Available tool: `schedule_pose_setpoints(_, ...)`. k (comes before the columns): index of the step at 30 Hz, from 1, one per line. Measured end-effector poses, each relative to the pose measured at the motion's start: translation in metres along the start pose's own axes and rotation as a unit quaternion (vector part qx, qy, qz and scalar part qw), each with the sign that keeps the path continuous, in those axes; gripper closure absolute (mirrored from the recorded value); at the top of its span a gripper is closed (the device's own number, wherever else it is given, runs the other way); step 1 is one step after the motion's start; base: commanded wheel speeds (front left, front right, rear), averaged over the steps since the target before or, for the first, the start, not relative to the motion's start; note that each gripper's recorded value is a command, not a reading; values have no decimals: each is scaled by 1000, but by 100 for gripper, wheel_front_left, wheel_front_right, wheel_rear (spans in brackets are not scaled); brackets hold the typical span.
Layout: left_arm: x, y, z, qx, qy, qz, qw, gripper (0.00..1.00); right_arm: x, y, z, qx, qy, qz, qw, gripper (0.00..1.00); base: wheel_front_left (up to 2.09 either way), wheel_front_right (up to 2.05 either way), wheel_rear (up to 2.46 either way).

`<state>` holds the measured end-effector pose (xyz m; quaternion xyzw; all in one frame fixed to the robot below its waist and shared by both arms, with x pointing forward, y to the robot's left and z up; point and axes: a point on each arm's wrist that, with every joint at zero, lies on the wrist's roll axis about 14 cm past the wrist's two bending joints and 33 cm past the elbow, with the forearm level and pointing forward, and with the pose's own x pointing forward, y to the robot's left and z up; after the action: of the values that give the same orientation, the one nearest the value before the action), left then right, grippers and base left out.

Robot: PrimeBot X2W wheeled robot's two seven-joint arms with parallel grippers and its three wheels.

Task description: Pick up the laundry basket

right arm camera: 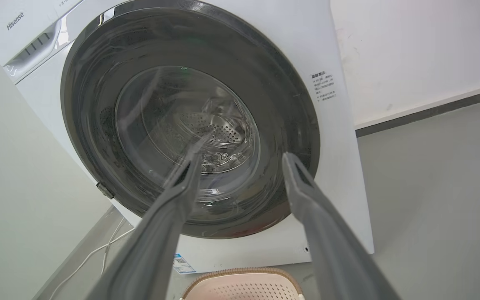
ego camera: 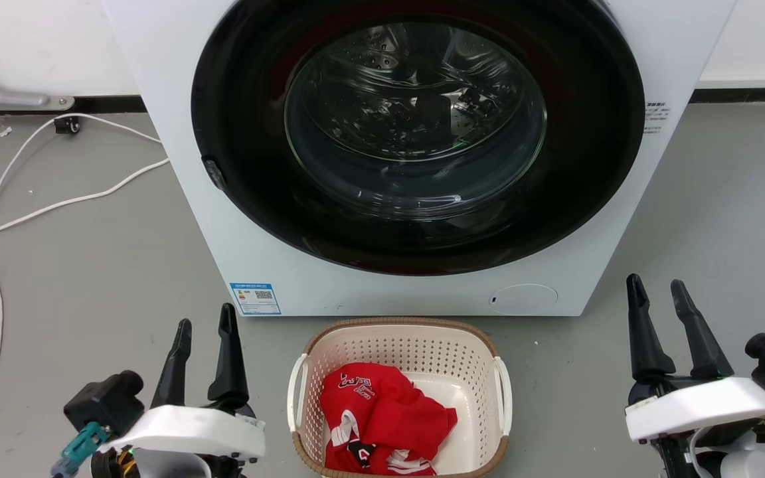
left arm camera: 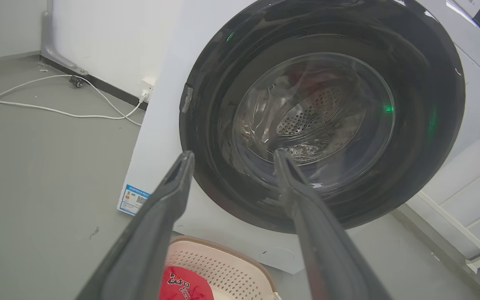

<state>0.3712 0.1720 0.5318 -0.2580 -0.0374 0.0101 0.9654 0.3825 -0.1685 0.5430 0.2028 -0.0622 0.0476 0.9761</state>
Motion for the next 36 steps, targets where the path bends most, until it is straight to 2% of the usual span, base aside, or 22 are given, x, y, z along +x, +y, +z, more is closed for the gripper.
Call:
schedule_pose_setpoints(16, -12, -15, -11, 118, 8, -37, 992, 0, -3, 6, -3, -82, 0, 16, 997, 0, 0, 0, 0)
schedule_pose_setpoints(20, -15, -15, -16, 125, 13, -41, 991, 0, -7, 5, -9, -96, 7, 17, 995, 0, 0, 0, 0)
schedule_pose_setpoints(27, -18, -24, -23, 174, 14, -66, 983, 0, -7, 7, -10, -124, 6, 24, 992, 0, 0, 0, 0)
schedule_pose_setpoints(36, -22, -35, -33, 207, 20, -97, 973, 0, -8, 10, -12, -165, 6, 34, 986, 0, 0, 0, 0)
